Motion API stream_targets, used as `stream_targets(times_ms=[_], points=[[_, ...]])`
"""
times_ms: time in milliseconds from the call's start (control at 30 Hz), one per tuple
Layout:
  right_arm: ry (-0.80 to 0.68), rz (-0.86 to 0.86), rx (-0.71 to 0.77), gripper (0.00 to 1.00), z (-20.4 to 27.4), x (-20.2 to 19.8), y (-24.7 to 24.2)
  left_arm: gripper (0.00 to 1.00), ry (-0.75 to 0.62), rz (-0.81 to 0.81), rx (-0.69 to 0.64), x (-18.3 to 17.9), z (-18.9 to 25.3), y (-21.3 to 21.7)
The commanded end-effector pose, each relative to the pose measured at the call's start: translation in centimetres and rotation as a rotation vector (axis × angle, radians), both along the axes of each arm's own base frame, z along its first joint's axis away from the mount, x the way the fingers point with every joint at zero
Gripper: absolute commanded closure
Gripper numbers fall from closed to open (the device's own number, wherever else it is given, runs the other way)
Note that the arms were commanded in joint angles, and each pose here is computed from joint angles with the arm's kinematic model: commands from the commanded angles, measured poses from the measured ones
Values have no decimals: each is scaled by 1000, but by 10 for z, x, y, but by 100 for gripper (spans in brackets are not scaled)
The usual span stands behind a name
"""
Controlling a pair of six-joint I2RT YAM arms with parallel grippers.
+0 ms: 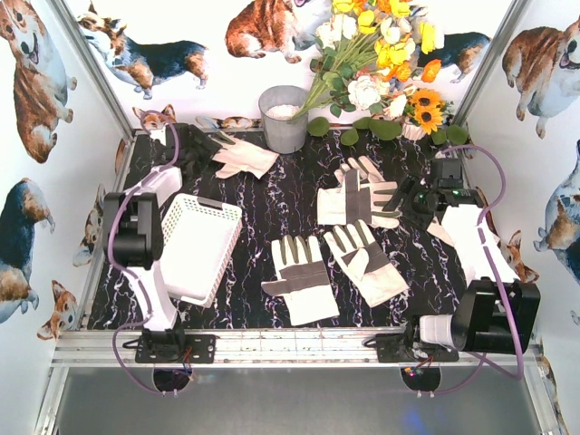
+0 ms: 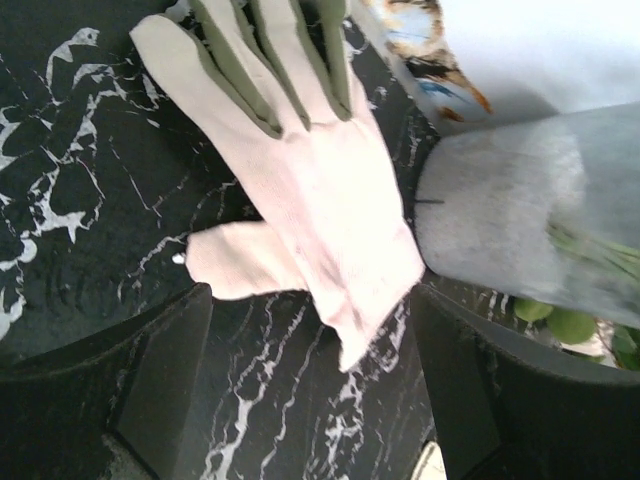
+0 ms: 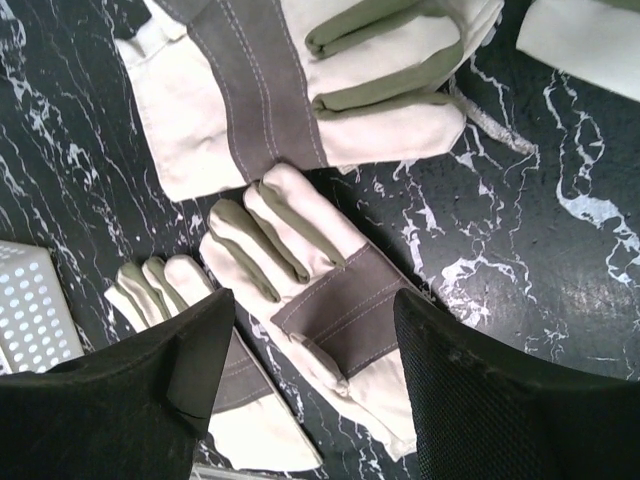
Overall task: Put the gloves into the storage basket
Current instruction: Pick up the glove from the center of the board.
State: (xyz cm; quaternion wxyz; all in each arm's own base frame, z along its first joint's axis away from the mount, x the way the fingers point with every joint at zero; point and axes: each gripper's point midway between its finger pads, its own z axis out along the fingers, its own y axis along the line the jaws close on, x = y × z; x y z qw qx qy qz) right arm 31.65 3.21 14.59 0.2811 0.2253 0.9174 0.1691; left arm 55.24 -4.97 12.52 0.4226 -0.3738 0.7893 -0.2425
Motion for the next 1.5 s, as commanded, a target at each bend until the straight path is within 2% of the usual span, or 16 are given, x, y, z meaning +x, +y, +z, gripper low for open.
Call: stream_targets(times_ms=[0, 267, 533, 700, 900, 1000, 1100, 1233, 1467], points=[[-83, 31, -1, 33, 26, 2, 6, 27, 27, 50, 31, 16, -11, 13], [-83, 28, -26, 33, 32, 0, 2, 45, 45, 3, 1, 44, -52, 3], [-82, 22, -27, 34, 35, 1, 1, 50, 47, -1, 6, 67, -77, 10], [-66, 19, -28, 34, 31, 0, 1, 55, 38, -9, 25, 80, -82, 14], [-59, 27, -26, 34, 30, 2, 4, 56, 3, -22, 52, 91, -82, 21], [-49, 37, -25, 34, 29, 5, 7, 67, -33, -85, 24, 103, -84, 9], [-38, 55, -23, 34, 31, 5, 12, 76, -122, -171, 2, 112, -69, -4], [-53, 67, 0, 34, 37, 4, 19, 100, -225, -267, 47, 103, -31, -12], [-94, 116, 80, 34, 50, 4, 38, 100, -369, -449, 83, 70, 52, -33]])
